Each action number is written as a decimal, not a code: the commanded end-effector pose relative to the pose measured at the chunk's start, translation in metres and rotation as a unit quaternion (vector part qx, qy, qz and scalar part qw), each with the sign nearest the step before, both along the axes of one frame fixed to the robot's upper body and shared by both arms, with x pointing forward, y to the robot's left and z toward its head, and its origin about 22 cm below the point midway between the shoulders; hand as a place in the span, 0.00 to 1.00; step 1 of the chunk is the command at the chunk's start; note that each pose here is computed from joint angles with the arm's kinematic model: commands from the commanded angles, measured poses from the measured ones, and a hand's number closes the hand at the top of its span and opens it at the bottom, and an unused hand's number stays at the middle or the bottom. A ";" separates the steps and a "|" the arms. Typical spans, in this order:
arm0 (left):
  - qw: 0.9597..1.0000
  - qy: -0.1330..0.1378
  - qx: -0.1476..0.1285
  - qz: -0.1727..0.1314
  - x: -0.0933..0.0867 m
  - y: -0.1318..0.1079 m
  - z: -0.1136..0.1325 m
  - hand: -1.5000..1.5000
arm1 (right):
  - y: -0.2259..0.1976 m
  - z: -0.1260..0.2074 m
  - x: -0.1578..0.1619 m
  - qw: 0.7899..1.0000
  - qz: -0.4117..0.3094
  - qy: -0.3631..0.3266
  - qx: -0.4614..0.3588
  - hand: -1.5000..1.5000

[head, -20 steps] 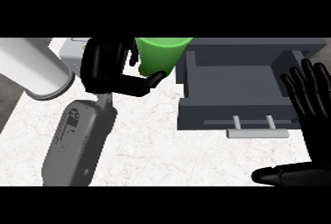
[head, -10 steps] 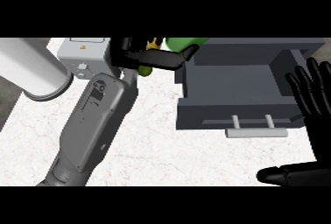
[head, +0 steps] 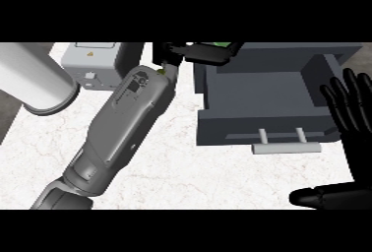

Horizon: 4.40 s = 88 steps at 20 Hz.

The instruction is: Pick up the cup, place it into the drawer and close the drawer

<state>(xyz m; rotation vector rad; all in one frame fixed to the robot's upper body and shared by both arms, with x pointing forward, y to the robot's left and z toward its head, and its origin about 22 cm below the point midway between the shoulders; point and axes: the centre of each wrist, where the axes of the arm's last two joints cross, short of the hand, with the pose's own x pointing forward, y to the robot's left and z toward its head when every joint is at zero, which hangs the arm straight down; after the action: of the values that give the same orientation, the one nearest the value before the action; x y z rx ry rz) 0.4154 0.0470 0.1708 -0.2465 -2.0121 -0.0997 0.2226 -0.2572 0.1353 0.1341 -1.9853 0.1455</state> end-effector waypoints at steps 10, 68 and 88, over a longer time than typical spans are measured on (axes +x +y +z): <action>0.998 0.047 0.048 0.010 0.022 -0.018 -0.020 1.00 | 0.007 0.008 -0.006 1.000 0.015 -0.008 -0.003 0.00; 0.993 0.074 -0.085 0.045 -0.081 0.173 -0.074 0.00 | -0.002 -0.019 0.002 0.969 0.056 0.044 -0.235 1.00; 0.990 0.090 -0.097 0.045 -0.146 0.276 -0.115 0.00 | 0.047 -0.128 0.079 0.855 0.053 0.028 -0.515 0.00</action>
<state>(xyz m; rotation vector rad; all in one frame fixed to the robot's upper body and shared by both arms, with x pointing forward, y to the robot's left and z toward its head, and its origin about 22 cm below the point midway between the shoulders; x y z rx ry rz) 0.2882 0.3044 0.0653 -0.2625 -1.8749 0.1813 0.2912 -0.2182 0.0323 -0.4084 -1.6622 1.1813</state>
